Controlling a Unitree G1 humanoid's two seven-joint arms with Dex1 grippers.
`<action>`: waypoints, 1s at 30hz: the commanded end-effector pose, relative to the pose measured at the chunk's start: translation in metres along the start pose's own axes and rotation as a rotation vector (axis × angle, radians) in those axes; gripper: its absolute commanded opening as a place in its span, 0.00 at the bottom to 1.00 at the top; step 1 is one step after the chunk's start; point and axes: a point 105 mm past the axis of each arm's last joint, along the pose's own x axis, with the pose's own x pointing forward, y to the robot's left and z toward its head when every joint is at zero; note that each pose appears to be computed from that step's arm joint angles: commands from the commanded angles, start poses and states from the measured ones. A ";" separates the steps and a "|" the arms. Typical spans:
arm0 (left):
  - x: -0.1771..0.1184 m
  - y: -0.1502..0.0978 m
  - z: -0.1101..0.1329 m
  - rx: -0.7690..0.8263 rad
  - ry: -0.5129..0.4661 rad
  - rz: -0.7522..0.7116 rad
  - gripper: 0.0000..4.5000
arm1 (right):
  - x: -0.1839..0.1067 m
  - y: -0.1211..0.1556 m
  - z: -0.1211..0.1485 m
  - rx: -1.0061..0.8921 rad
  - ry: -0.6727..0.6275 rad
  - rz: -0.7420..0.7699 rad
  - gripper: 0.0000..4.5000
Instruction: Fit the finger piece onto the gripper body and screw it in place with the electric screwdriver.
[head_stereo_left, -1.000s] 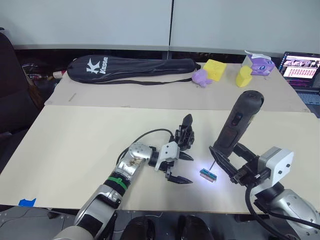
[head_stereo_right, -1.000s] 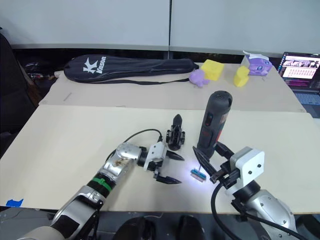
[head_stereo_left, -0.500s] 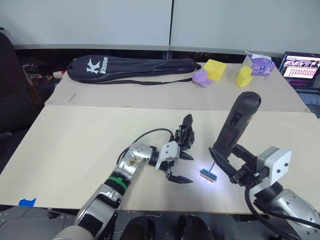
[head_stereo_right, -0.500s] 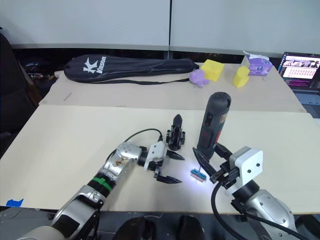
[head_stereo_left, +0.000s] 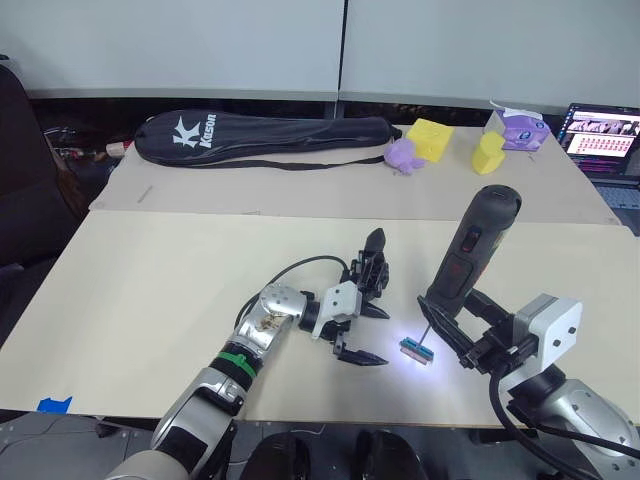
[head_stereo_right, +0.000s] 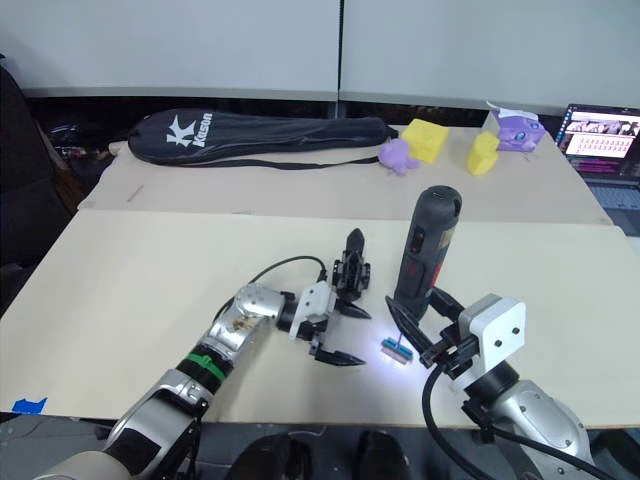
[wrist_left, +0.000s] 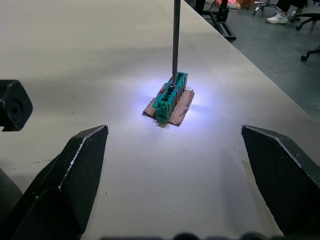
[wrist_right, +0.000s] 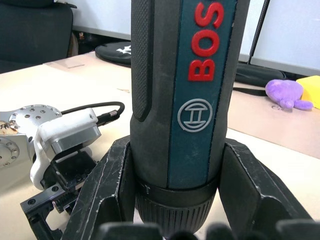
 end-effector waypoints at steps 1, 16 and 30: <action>0.000 0.003 0.009 0.042 -0.022 0.005 1.00 | 0.000 0.002 0.015 -0.032 -0.058 0.000 0.43; 0.000 0.004 0.009 0.041 -0.024 0.011 1.00 | 0.002 0.002 0.016 -0.021 -0.050 0.017 0.43; -0.001 0.005 0.009 0.046 -0.022 0.016 1.00 | 0.001 0.000 0.011 0.012 -0.022 0.015 0.43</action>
